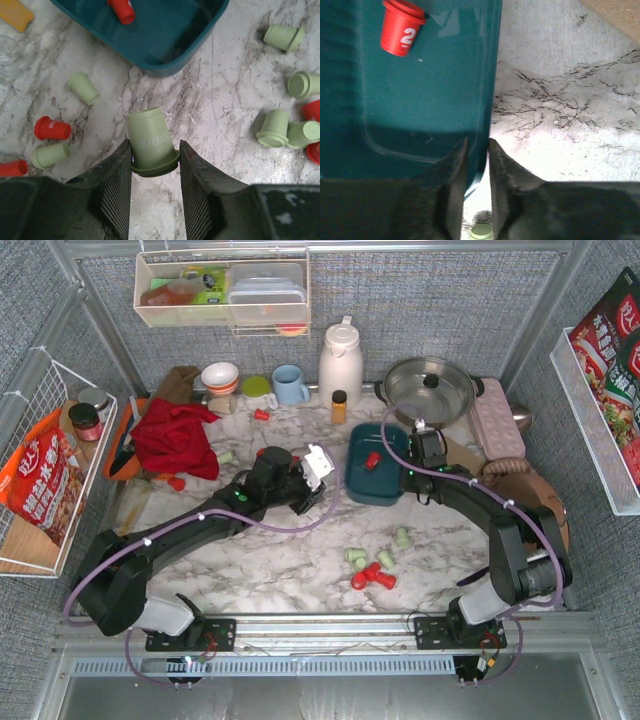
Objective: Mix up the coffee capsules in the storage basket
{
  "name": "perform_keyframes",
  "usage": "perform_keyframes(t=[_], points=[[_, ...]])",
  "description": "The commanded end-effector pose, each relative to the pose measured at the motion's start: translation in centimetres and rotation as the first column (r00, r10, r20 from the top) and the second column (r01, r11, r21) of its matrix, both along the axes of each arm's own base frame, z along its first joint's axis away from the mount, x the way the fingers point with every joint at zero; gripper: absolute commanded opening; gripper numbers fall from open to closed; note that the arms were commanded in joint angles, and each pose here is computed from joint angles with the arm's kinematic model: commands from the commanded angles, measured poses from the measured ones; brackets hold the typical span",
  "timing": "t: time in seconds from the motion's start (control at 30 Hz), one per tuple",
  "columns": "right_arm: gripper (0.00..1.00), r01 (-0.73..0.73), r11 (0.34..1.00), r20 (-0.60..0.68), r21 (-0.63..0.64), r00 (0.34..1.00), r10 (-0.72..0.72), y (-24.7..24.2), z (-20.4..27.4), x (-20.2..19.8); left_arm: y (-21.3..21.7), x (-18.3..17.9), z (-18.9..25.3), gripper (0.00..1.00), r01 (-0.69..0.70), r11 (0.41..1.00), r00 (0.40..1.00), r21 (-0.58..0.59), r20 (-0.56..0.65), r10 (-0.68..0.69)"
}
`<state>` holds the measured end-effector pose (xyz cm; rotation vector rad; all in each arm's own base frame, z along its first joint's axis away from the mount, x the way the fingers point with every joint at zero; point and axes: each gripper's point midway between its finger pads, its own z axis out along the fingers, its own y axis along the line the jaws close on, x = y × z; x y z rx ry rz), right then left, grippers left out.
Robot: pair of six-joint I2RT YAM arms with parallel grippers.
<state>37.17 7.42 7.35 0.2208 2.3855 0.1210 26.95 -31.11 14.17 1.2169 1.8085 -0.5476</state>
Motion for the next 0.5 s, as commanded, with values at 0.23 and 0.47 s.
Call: perform_keyframes(t=[0.23,0.47], points=[[0.05,-0.12,0.993,-0.041,0.005,0.992,0.12,1.6,-0.9,0.0,-2.6,2.2,5.9,0.19,-0.103,0.953,0.993,-0.285,0.031,0.117],[0.05,-0.132,0.991,-0.047,0.027,0.99,0.133,2.5,-0.9,-0.2,-6.1,5.5,5.7,0.23,-0.203,0.895,0.979,-0.398,-0.067,0.192]])
